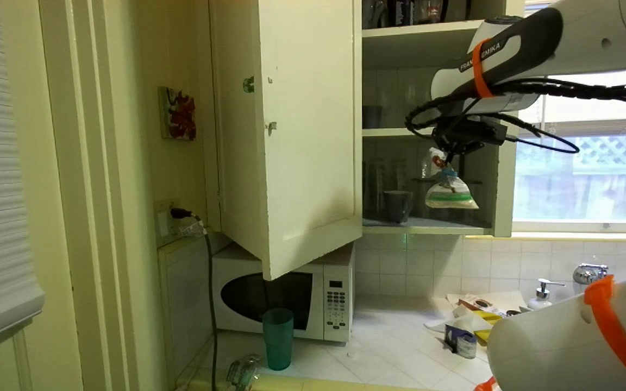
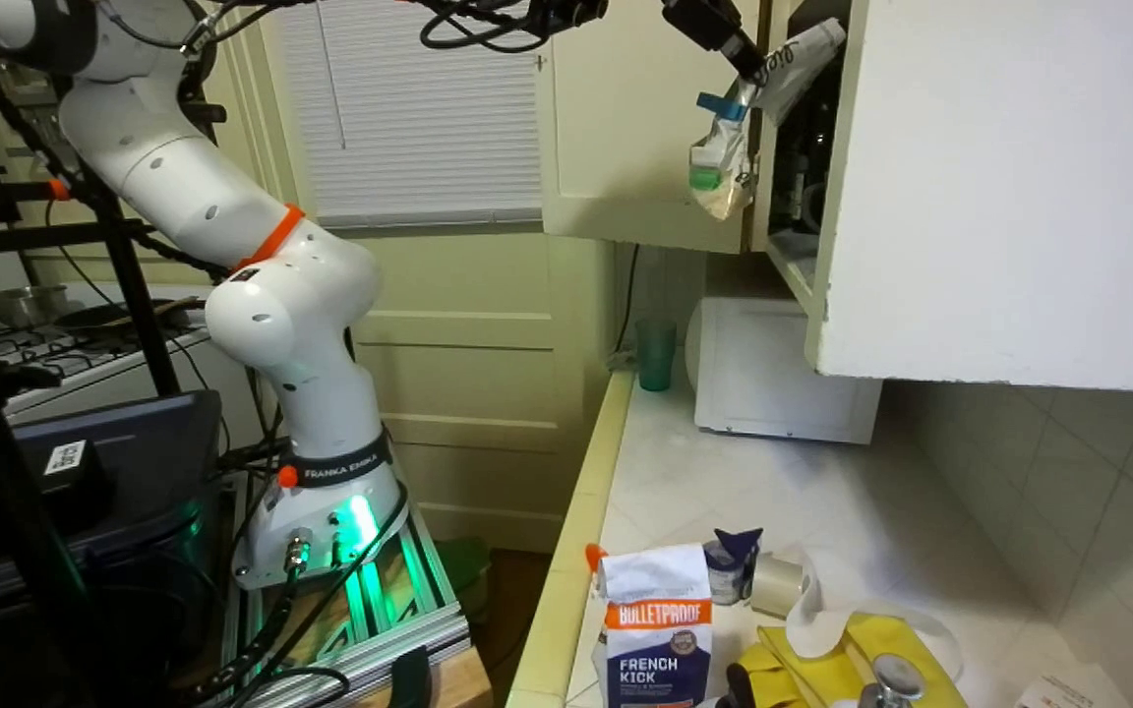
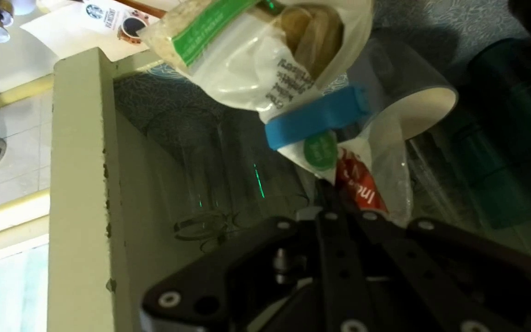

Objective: Move the white packet to the middle shelf.

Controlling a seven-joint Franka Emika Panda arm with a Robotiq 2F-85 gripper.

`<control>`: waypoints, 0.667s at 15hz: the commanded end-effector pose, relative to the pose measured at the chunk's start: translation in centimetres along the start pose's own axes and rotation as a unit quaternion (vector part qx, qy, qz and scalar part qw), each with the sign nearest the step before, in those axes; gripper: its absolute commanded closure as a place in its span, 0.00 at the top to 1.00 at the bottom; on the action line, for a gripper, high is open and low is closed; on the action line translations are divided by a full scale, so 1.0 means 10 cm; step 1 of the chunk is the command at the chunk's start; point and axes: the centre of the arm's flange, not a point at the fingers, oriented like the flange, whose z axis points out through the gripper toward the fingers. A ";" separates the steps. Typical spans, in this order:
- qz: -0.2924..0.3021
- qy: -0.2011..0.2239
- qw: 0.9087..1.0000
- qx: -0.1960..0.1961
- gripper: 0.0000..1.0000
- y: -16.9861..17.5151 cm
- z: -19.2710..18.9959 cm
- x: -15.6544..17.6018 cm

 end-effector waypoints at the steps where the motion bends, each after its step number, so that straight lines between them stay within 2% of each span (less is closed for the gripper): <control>1: 0.000 -0.012 1.000 -0.013 0.00 -0.11 -0.30 0.12; 6: -0.003 -0.046 0.999 -0.016 0.00 -0.24 -0.65 0.31; 10: 0.010 -0.026 1.000 -0.007 0.00 -0.33 -0.91 0.50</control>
